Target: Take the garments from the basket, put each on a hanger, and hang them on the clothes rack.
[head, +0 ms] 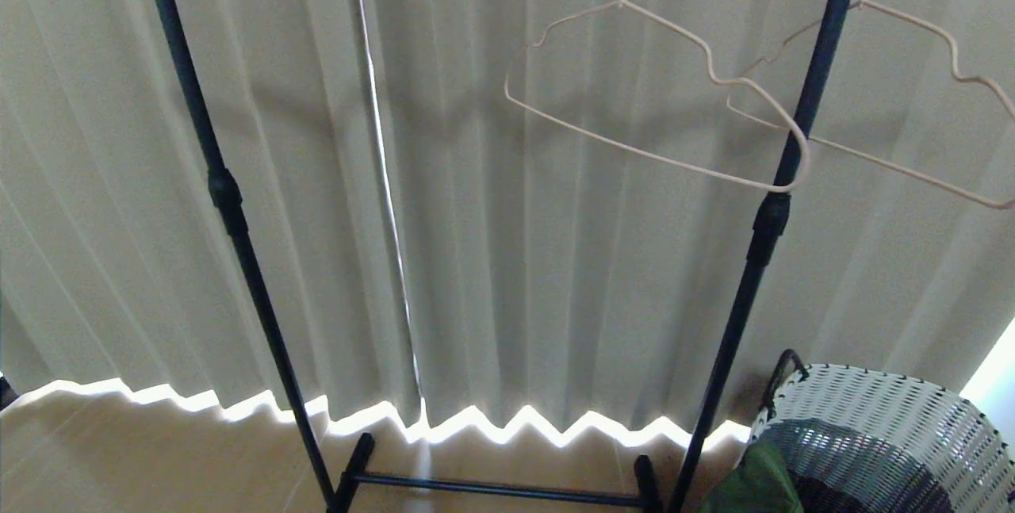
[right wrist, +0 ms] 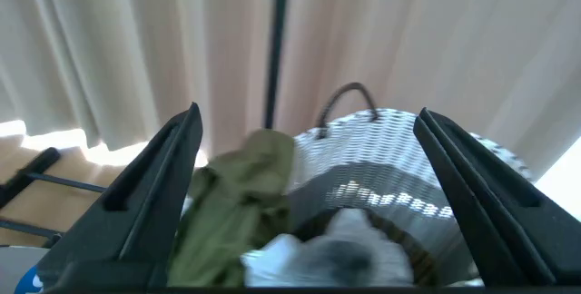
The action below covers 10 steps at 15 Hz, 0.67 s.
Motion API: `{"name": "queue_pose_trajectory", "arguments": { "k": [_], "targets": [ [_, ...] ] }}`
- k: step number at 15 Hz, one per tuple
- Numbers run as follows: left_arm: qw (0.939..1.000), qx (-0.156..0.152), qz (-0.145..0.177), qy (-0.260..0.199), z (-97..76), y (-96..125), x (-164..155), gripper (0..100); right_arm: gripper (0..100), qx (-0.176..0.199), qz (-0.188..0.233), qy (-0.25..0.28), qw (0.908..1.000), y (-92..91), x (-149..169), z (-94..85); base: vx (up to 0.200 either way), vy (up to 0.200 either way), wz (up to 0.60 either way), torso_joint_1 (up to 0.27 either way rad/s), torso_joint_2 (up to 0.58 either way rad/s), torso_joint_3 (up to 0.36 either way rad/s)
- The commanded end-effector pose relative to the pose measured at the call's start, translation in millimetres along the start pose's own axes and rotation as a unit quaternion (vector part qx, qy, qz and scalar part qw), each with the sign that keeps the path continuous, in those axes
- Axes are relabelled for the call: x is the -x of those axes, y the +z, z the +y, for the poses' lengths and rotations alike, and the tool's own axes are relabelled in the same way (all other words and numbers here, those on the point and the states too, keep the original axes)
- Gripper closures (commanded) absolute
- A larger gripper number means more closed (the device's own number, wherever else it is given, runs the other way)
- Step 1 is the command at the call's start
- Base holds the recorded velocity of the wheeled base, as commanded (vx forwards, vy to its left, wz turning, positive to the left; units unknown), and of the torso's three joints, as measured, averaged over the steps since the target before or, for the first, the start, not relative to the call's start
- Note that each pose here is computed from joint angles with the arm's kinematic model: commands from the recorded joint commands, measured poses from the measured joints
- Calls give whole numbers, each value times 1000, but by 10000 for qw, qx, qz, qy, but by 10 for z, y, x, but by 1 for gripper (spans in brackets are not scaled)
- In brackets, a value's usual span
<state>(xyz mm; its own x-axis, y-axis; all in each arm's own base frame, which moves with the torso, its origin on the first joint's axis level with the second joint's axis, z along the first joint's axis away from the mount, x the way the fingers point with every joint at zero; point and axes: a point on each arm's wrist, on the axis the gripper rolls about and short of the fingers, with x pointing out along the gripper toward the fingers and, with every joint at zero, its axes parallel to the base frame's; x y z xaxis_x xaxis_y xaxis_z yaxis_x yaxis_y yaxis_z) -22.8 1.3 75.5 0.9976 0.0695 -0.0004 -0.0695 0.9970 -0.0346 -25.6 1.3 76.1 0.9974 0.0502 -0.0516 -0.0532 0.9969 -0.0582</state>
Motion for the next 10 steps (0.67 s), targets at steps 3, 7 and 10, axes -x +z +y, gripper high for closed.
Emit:
{"name": "queue_pose_trajectory", "arguments": {
  "k": [3,7,10],
  "targets": [
    [10000,3,-2,5,0,0,0,0,0,2,-6,2,10000,1,0,0,0,0,0,0,0,0],
    [10000,3,-2,5,0,0,0,0,0,1,2,2,10000,-1,0,0,0,0,0,0,0,0],
    [10000,3,-2,5,0,0,0,0,0,1,2,2,10000,-1,0,0,-67,0,0,-1,-1,1]
  ]
}}
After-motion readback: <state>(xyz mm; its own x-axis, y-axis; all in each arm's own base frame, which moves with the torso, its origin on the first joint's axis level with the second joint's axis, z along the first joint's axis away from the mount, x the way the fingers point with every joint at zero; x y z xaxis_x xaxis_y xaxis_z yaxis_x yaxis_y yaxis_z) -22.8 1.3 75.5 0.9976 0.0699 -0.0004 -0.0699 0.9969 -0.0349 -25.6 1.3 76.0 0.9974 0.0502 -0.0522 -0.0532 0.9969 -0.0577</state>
